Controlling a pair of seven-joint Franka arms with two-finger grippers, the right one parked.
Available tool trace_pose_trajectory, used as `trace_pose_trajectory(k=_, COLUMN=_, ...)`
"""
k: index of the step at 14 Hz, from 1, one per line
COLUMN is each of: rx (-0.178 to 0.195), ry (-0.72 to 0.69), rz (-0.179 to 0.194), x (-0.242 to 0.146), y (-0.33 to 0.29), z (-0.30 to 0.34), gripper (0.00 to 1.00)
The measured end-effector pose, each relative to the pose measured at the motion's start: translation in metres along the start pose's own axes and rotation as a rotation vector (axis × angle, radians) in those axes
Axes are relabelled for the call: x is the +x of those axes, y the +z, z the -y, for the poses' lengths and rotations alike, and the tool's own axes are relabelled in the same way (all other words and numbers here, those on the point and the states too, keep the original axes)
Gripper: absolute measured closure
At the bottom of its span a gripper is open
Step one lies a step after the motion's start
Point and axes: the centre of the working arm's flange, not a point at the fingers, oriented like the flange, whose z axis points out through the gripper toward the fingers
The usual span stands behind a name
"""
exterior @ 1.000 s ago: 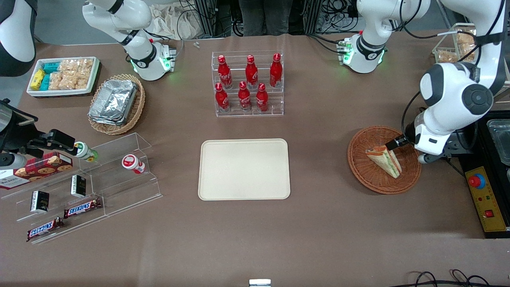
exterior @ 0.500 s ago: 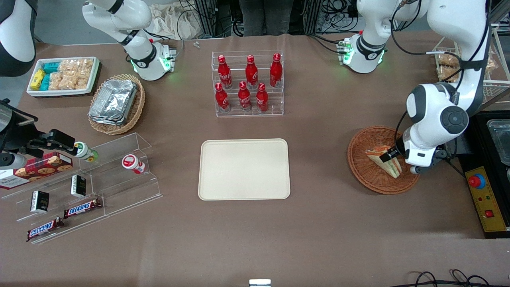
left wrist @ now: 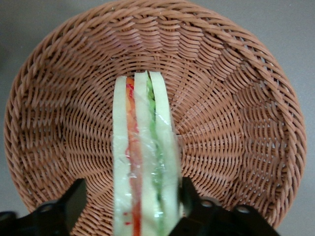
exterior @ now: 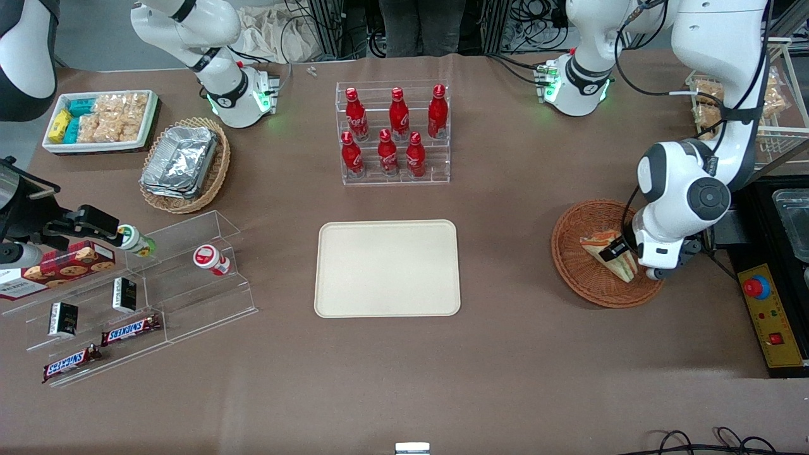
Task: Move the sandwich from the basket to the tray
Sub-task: 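Lower the left gripper and close it on the wrapped sandwich, then lift the sandwich and carry it over the cream tray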
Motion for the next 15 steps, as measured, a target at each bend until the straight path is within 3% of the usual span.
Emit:
trace_pose_trajectory(k=2, rx=-0.002, ry=-0.032, rz=0.001, x=-0.005, y=0.0, z=-0.006, gripper=0.44)
trace_pose_trajectory(k=5, rx=-0.004, ry=-0.047, rz=0.006, x=-0.009, y=-0.01, z=-0.015, gripper=0.7)
trace_pose_trajectory(k=7, rx=0.017, ry=-0.036, rz=0.041, x=-0.009, y=-0.038, z=-0.018, gripper=0.83)
trace_pose_trajectory(k=10, rx=0.042, ry=0.048, rz=0.096, x=-0.013, y=-0.126, z=-0.034, gripper=0.84)
trace_pose_trajectory(k=15, rx=0.018, ry=0.289, rz=0.085, x=-0.03, y=-0.234, z=-0.066, gripper=0.84)
